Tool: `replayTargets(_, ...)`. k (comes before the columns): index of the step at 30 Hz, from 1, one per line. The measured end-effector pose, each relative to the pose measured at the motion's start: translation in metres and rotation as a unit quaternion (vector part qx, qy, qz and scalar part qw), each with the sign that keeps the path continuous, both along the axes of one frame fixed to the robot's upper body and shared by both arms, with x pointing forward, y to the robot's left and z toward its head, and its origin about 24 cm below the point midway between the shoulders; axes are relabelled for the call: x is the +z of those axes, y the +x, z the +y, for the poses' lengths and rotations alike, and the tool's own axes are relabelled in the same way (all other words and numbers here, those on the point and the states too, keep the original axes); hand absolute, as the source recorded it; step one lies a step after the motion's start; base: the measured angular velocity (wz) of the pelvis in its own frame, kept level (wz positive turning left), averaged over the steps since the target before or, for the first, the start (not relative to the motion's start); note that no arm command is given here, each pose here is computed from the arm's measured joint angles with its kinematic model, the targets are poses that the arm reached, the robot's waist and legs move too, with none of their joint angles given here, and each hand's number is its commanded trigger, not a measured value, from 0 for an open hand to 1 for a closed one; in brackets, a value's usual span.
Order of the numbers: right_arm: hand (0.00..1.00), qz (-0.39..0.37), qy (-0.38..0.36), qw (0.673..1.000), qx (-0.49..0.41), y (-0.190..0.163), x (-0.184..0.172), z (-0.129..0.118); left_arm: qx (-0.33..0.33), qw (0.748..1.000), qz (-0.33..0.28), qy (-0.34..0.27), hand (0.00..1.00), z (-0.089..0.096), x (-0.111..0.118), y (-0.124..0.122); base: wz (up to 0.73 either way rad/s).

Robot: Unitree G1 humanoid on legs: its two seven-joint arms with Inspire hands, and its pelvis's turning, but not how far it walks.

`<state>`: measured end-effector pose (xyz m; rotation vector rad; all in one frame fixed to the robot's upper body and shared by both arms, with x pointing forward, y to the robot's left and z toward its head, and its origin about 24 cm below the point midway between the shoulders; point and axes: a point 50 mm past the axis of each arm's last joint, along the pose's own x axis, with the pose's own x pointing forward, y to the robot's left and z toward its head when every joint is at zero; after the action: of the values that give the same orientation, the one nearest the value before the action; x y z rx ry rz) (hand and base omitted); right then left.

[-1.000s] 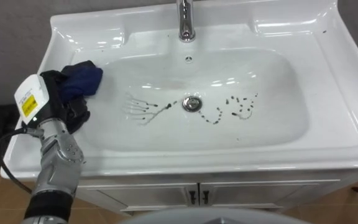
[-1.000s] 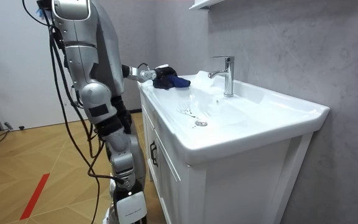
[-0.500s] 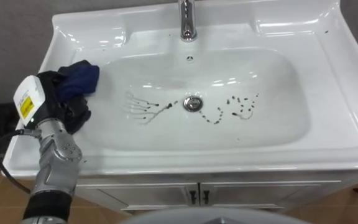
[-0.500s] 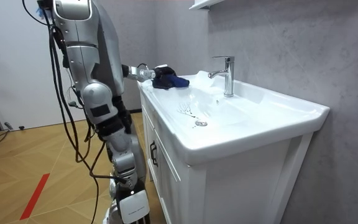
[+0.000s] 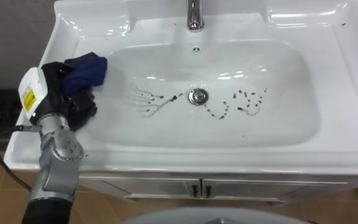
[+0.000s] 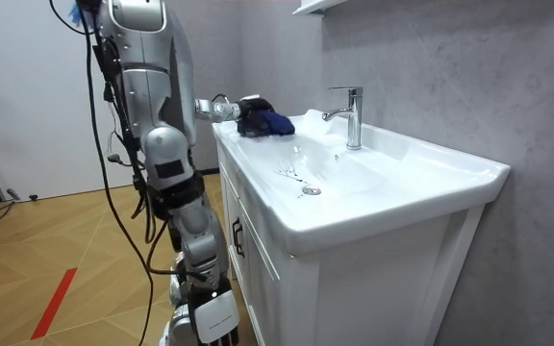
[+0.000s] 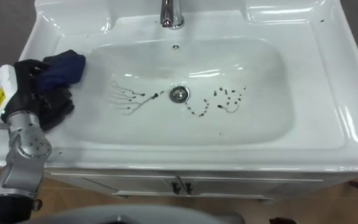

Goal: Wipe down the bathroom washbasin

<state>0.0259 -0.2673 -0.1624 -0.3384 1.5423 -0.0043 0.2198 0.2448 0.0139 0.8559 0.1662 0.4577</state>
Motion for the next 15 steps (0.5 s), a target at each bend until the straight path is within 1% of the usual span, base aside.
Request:
replayTargets(3,0.0,0.002,-0.003,1.0,0.008,-0.001,0.0,0.0,-0.01,0.999,-0.038,0.003,1.0,-0.004,0.013,0.003,0.02)
replayTargets(15,0.0,-0.01,-0.002,1.0,0.015,-0.003,-0.001,0.002,-0.03,0.997,-0.075,0.011,1.0,-0.013,0.018,0.004,0.0)
